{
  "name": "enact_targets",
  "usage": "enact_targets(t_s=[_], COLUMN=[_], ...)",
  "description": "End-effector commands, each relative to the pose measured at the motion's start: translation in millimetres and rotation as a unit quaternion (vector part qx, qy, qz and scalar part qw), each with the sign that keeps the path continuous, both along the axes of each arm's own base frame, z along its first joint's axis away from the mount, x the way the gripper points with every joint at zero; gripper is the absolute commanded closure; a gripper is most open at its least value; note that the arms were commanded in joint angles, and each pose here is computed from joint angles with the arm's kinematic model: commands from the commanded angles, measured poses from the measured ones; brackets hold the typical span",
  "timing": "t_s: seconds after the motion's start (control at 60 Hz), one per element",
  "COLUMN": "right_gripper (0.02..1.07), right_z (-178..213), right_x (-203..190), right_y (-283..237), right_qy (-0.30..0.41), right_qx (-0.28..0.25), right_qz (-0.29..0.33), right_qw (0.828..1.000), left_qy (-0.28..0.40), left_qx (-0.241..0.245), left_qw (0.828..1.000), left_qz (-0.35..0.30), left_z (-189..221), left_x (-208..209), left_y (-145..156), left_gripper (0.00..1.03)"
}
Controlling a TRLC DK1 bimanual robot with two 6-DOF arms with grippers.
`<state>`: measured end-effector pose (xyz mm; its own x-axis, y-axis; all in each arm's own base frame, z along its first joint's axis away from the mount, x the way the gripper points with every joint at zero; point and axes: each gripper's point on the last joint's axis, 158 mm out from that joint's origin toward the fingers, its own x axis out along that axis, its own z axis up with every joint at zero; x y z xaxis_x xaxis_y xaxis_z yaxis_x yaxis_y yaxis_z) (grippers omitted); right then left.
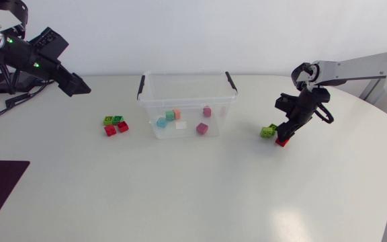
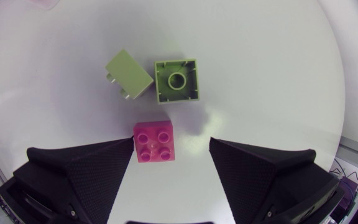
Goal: Pick up the duplo bricks and place them in the container
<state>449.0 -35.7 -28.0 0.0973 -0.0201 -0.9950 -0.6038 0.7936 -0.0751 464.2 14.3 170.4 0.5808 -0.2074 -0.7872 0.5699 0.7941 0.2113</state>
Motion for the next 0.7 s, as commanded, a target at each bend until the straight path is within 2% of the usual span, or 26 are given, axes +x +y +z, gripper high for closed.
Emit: enact_targets(t_s=[0.0, 0.083, 0.1, 0.15, 0.283, 0.433, 0.683], right_gripper=[0.25, 0.35, 0.44, 0.54, 0.76, 0.76, 0.77], right_z=[-13.3, -18.0, -20.2, -21.7, -22.4, -14.7, 37.0], right_x=[-7.9, -11.7, -13.6, -14.6, -17.6, -24.8, -39.9], right_y=[1.4, 4.7, 5.7, 7.4, 9.7, 14.3, 38.0], right_qy=[0.024, 0.029, 0.031, 0.031, 0.033, 0.028, -0.009], right_qx=[-0.001, 0.000, 0.001, 0.002, 0.007, 0.007, 0.004], right_qz=[0.015, 0.019, 0.020, 0.021, 0.022, 0.027, 0.055], right_qw=[1.000, 0.999, 0.999, 0.999, 0.999, 0.999, 0.998], left_qy=[0.033, 0.055, 0.061, 0.076, 0.111, 0.137, 0.140], left_qx=[0.010, 0.013, 0.014, 0.013, 0.007, 0.004, 0.005], left_qw=[0.999, 0.998, 0.998, 0.996, 0.992, 0.988, 0.987], left_qz=[-0.021, -0.027, -0.030, -0.037, -0.051, -0.066, -0.080], left_z=[-31.5, -53.9, -59.4, -74.6, -108.2, -136.1, -171.9], left_x=[-8.8, -12.1, -13.2, -16.4, -22.1, -26.9, -8.4], left_y=[8.6, 16.9, 17.8, 21.1, 23.9, 21.8, 10.4], left_gripper=[0.05, 0.05, 0.05, 0.05, 0.05, 0.06, 0.06])
